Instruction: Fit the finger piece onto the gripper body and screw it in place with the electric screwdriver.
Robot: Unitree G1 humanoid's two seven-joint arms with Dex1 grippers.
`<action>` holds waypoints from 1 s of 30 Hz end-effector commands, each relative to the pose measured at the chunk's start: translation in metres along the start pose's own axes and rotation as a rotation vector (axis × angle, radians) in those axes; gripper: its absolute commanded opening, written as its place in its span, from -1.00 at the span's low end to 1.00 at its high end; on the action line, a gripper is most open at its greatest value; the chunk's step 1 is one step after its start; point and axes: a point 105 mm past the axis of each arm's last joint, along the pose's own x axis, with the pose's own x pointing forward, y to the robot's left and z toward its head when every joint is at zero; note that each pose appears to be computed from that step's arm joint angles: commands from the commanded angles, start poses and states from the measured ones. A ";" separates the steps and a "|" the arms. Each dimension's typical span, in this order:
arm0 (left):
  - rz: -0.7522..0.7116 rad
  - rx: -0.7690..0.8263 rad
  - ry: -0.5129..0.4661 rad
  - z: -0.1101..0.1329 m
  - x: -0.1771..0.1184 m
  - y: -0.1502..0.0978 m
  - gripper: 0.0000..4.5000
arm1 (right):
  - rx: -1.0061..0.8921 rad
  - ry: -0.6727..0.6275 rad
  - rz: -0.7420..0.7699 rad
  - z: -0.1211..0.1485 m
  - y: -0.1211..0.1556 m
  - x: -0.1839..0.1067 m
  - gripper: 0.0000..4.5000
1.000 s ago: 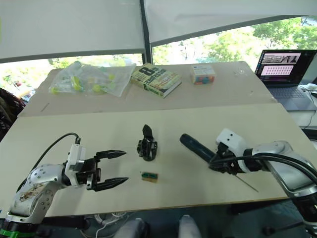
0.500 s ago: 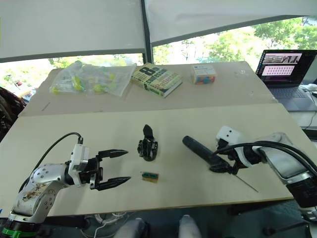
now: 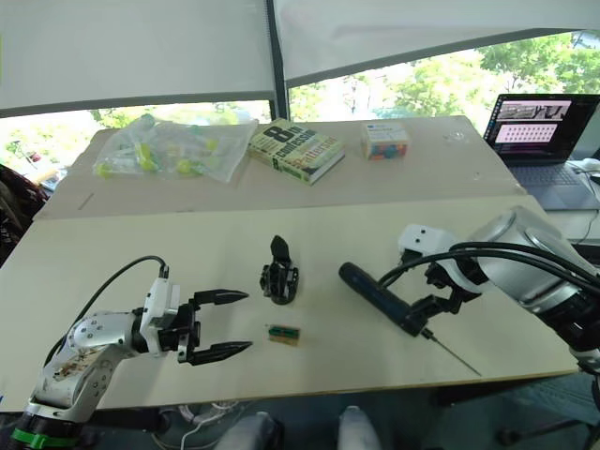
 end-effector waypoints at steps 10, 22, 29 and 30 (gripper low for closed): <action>-0.007 0.020 -0.012 0.008 0.001 -0.002 1.00 | 0.107 0.010 0.039 0.004 0.019 0.016 0.98; -0.043 0.009 -0.013 0.009 0.005 -0.007 1.00 | 0.065 0.041 0.031 0.008 0.016 0.033 0.98; -0.043 0.002 -0.017 0.008 0.006 -0.008 1.00 | 0.045 0.073 0.033 0.004 0.017 0.043 -0.04; -0.042 0.003 -0.018 0.008 0.006 -0.007 1.00 | 0.048 0.078 0.035 0.002 0.017 0.043 -0.14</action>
